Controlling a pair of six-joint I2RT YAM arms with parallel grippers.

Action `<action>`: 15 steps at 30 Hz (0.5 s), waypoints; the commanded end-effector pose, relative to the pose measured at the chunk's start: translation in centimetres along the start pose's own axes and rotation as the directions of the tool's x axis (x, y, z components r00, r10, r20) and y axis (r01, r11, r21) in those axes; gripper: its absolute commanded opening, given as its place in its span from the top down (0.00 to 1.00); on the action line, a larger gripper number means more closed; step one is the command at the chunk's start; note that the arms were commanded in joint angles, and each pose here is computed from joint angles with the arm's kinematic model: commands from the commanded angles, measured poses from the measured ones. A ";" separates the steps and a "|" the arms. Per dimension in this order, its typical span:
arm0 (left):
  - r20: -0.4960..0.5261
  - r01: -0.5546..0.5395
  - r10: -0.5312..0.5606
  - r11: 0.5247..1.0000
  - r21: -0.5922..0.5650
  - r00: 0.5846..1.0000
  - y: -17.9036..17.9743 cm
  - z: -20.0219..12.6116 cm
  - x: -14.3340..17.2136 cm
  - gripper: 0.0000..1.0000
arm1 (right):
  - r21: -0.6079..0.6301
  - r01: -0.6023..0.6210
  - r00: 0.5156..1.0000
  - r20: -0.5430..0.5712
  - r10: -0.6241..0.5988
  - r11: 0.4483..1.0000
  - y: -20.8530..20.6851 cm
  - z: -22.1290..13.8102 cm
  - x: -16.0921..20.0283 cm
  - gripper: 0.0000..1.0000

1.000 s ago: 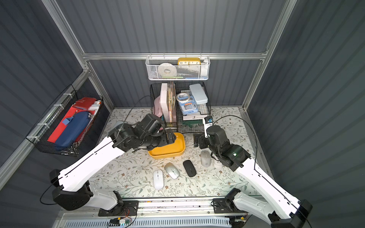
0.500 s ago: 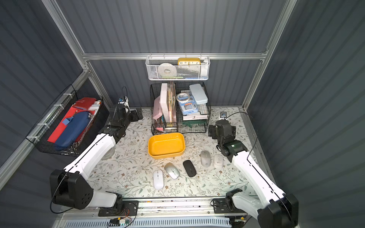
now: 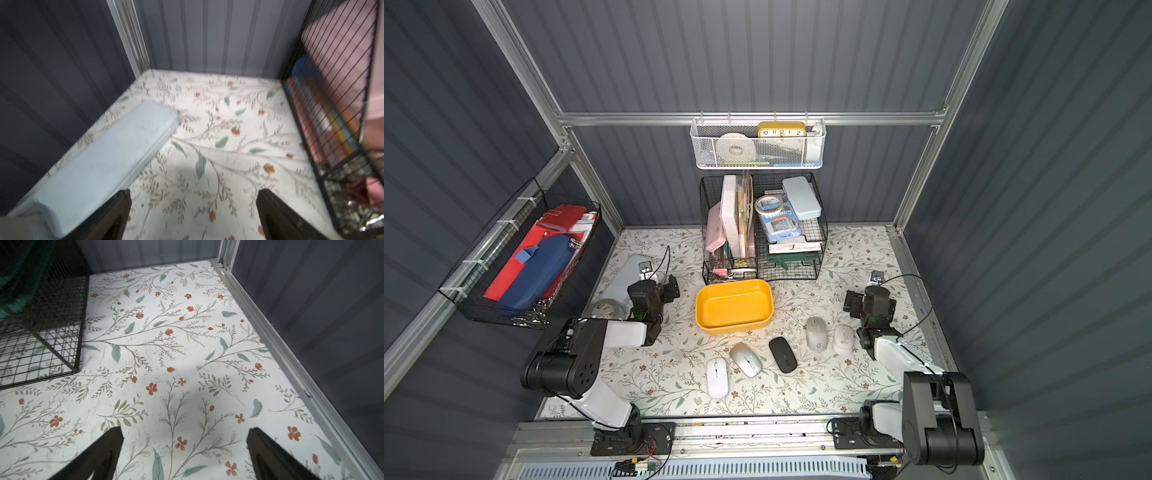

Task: Take out the mouse from the storage box
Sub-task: Reset both arms

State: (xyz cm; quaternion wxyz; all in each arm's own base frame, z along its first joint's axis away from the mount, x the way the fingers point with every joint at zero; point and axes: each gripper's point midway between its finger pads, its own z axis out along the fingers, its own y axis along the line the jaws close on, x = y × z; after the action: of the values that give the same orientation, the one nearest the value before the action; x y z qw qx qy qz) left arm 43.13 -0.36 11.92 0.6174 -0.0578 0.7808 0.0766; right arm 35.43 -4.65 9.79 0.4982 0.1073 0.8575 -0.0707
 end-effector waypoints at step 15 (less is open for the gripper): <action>0.243 0.105 -0.115 0.993 0.054 0.963 2.2 -0.6 -4.5 0.01 | -0.219 0.066 0.956 0.294 0.001 0.973 4.4 1.7 -3.4 0.01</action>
State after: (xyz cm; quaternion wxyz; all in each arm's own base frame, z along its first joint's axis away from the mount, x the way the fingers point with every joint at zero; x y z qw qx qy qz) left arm 42.74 1.82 16.11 0.7079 -0.0776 0.7006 0.0449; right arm 38.71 -1.89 8.77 0.5832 0.0443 0.8111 -0.0040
